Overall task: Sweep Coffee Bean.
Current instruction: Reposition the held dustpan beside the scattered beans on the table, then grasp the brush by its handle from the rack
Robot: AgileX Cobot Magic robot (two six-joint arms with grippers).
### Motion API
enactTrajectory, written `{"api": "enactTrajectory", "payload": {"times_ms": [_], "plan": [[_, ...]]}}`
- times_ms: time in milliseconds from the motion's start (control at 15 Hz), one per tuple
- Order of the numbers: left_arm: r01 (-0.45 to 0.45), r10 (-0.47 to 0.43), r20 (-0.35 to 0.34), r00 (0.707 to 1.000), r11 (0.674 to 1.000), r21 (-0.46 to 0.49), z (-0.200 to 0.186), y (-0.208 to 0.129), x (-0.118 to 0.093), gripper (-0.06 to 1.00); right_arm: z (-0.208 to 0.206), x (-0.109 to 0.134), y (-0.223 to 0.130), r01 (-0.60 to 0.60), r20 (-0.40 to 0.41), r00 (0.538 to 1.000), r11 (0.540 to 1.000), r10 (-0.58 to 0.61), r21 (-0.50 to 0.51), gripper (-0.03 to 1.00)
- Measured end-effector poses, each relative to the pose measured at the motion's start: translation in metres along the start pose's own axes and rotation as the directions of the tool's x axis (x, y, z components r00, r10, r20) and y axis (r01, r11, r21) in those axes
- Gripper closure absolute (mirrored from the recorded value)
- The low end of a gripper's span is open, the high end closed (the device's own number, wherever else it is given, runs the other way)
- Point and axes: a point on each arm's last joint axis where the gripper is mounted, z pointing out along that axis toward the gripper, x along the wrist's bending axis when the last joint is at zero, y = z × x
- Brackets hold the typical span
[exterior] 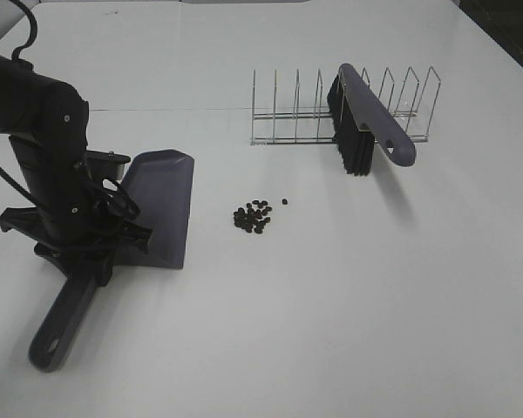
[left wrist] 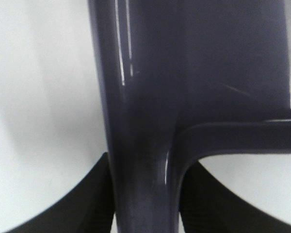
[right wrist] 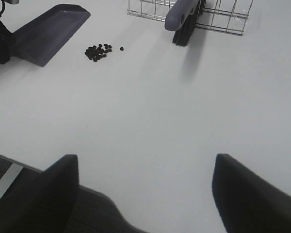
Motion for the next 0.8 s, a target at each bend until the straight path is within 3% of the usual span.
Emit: {"api": "enactTrajectory", "payload": {"times_ms": [200,600,800], "plan": [[-0.039,0.042,-0.052,0.998,0.997,0.065,-0.018,-0.010,0.007,0.62,0.000,0.000,0.000,0.000,0.000,1.000,1.000,0.000,0.000,0.33],[-0.040,0.038,-0.024,0.999,0.995,-0.094,-0.079,-0.019,0.011,0.62,0.000,0.000,0.000,0.000,0.000,1.000,1.000,0.000,0.000,0.33],[-0.039,0.037,-0.020,0.999,0.993,-0.113,-0.085,-0.021,0.012,0.62,0.000,0.000,0.000,-0.011,0.000,1.000,1.000,0.011,0.002,0.33]]}}
